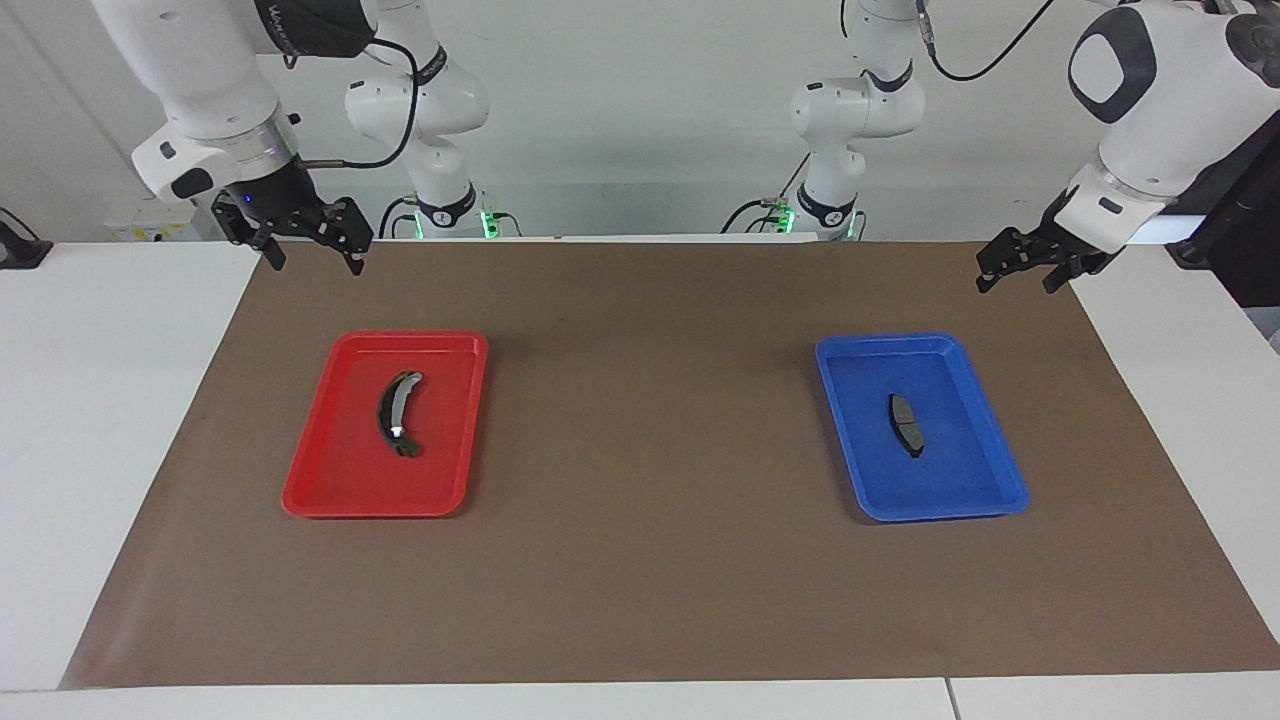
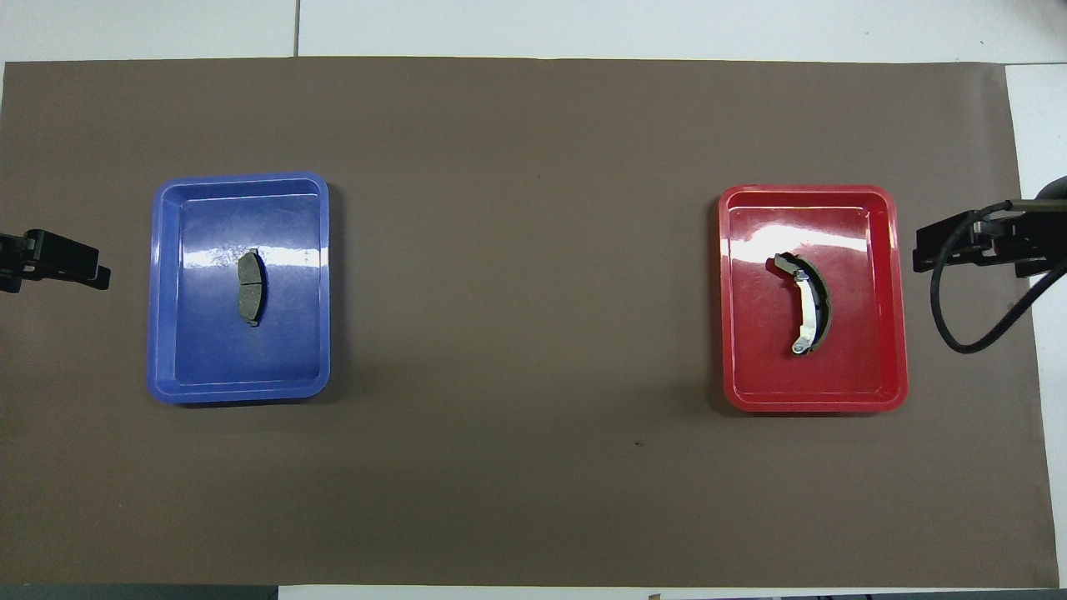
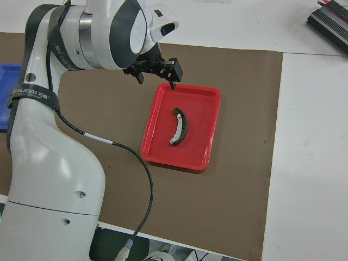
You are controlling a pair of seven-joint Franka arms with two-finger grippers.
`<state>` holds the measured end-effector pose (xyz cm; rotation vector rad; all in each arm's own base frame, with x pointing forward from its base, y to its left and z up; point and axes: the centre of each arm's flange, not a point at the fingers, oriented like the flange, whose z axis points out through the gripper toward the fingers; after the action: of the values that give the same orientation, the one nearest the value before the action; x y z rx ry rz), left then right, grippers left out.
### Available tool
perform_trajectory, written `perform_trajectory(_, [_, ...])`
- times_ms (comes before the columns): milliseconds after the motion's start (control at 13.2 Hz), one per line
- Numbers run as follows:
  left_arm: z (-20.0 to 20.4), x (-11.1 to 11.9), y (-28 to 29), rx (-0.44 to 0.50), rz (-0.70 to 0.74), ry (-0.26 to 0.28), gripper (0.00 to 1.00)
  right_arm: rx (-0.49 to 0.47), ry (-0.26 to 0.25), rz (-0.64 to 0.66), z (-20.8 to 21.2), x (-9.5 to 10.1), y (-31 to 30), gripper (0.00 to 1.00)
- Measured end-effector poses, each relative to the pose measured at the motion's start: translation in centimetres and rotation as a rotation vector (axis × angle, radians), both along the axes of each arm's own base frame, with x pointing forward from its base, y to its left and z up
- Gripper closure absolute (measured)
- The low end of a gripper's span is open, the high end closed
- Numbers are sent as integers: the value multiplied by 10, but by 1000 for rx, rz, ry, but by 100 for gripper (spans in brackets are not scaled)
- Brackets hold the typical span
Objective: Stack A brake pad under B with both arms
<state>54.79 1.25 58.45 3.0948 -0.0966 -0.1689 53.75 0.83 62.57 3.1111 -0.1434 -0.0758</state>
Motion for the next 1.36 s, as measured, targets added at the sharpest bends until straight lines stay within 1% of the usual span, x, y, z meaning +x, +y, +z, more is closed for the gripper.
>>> perform_trajectory(1286, [0,0,-3,0,-5,0,0,0,-2,0,1,-1,0,0])
perform_trajectory(1362, [-1,1,-2,0,-3,-12,0,0,1,0,0,-1,0,0])
